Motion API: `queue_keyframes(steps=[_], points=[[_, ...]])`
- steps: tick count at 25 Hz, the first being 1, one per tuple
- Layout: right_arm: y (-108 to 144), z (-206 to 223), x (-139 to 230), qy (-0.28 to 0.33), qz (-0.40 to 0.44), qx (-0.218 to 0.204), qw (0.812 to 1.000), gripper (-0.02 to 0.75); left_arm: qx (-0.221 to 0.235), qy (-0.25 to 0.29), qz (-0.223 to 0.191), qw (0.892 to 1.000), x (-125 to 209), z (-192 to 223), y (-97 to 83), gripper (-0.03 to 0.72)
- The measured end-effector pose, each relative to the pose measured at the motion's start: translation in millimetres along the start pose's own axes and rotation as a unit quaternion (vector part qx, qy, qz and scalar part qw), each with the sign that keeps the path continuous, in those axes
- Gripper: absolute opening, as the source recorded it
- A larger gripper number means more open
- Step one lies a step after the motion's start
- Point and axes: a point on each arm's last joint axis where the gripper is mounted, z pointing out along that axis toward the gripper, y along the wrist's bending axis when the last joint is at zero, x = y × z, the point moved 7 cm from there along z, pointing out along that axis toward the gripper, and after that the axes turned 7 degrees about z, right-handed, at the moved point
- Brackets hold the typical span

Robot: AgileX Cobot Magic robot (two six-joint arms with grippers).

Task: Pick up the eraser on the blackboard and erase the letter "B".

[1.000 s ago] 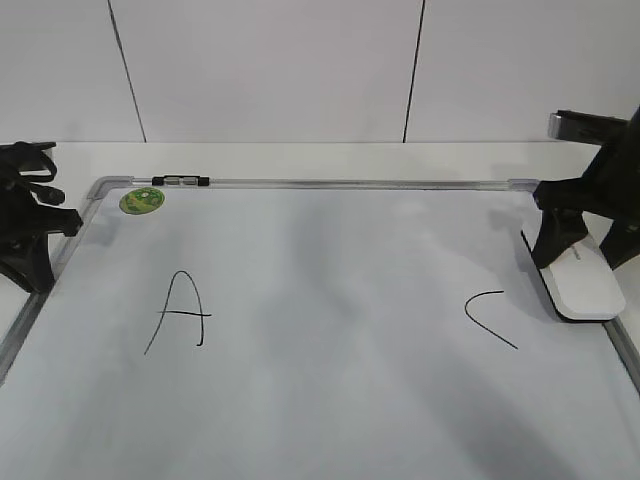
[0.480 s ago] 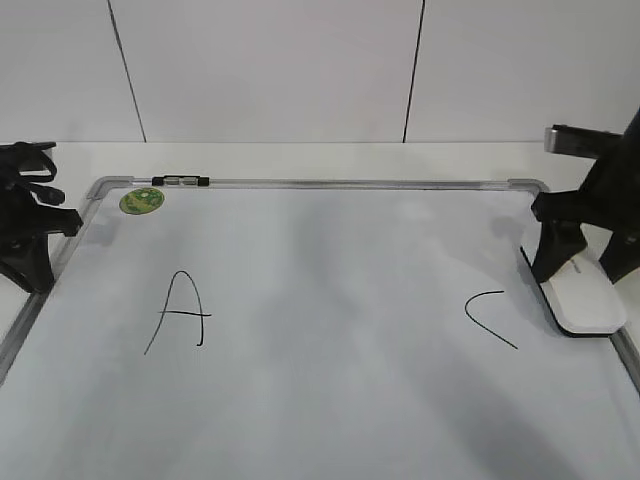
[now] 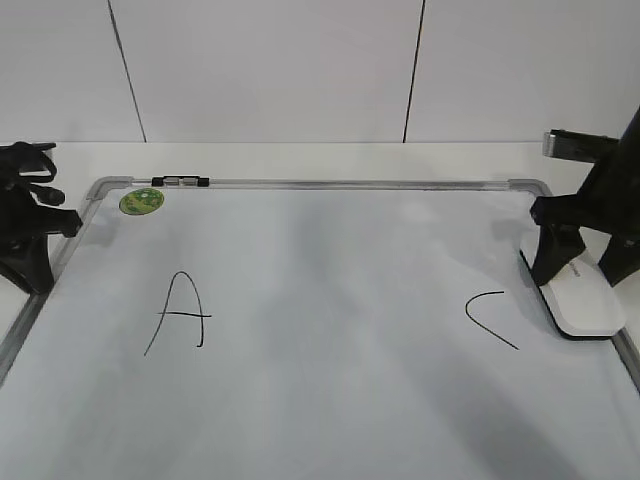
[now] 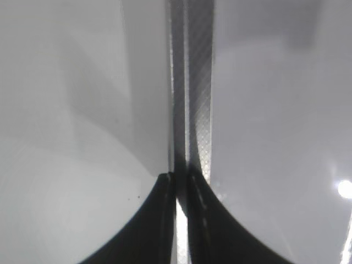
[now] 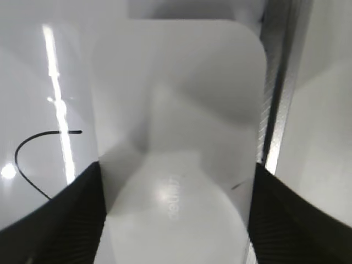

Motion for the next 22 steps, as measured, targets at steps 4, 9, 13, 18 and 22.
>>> queue_keyframes(steps=[4,9,13,18,22], points=[[-3.4,0.0,0.0,0.000,0.003,0.010,1.000,0.577,0.000,0.002,0.000,1.000,0.6,0.0,-0.1,0.035],[-4.2,0.0,0.0,0.000,0.013,0.013,1.000,0.608,0.001,0.005,0.000,1.000,1.6,0.0,-0.3,0.035],[-3.3,-1.2,2.0,0.007,0.018,0.011,1.000,0.608,0.001,0.007,0.000,1.000,2.2,0.0,-0.4,0.035],[4.3,-30.3,-16.2,-0.022,0.011,0.005,1.000,0.606,0.002,0.009,0.000,1.000,2.7,0.0,-0.5,0.035],[7.2,-54.9,-28.6,-0.063,0.013,0.008,0.998,0.601,0.002,0.010,0.000,1.000,3.1,0.0,-0.6,0.036]])
